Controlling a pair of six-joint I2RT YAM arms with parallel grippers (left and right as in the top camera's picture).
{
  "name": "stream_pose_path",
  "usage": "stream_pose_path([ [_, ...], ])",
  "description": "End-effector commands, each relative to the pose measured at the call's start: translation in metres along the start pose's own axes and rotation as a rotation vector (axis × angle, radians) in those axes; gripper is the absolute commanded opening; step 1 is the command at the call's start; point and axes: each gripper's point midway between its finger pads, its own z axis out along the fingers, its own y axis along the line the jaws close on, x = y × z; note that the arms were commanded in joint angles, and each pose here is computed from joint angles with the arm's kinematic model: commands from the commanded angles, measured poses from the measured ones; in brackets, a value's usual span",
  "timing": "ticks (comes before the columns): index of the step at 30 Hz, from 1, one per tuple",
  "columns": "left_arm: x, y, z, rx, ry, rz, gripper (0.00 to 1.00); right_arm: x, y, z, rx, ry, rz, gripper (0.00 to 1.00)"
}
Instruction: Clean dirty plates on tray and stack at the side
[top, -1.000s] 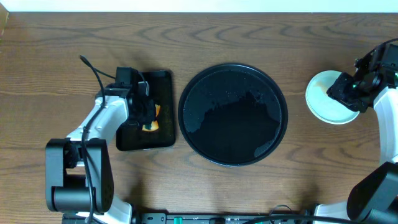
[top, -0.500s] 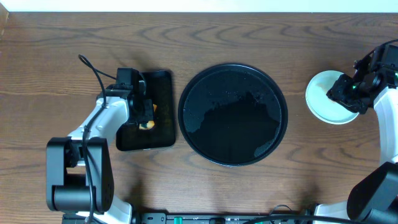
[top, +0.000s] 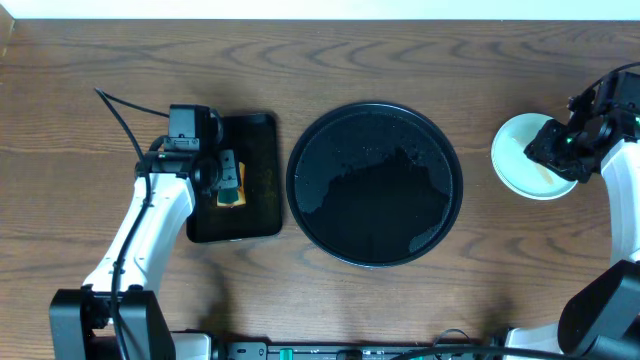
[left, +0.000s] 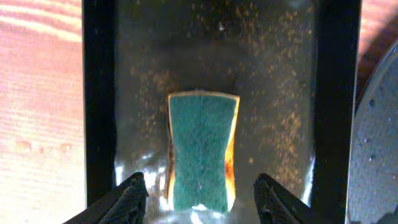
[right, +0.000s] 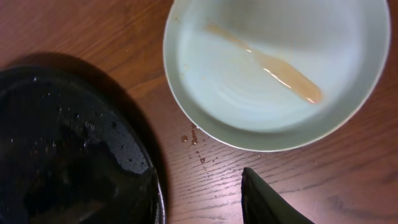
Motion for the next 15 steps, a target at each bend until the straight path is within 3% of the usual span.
stream_pose_path([
  [1,0.004,-0.003,-0.008,0.021,-0.001,-0.005,0.57,0.009,0.029,0.004,-0.090,0.024,-0.145,0.42],
  [8,0.021,-0.017,-0.021,0.041,0.074,0.005,0.68,0.024,0.081,0.009,-0.170,0.025,-0.425,0.58],
  [10,0.032,-0.014,-0.026,0.028,0.128,-0.038,0.73,0.029,0.079,0.012,-0.099,0.033,-0.456,0.99],
  [15,0.059,-0.007,-0.047,-0.007,0.273,-0.071,0.78,0.044,0.072,0.013,-0.042,0.092,-0.388,0.99],
])
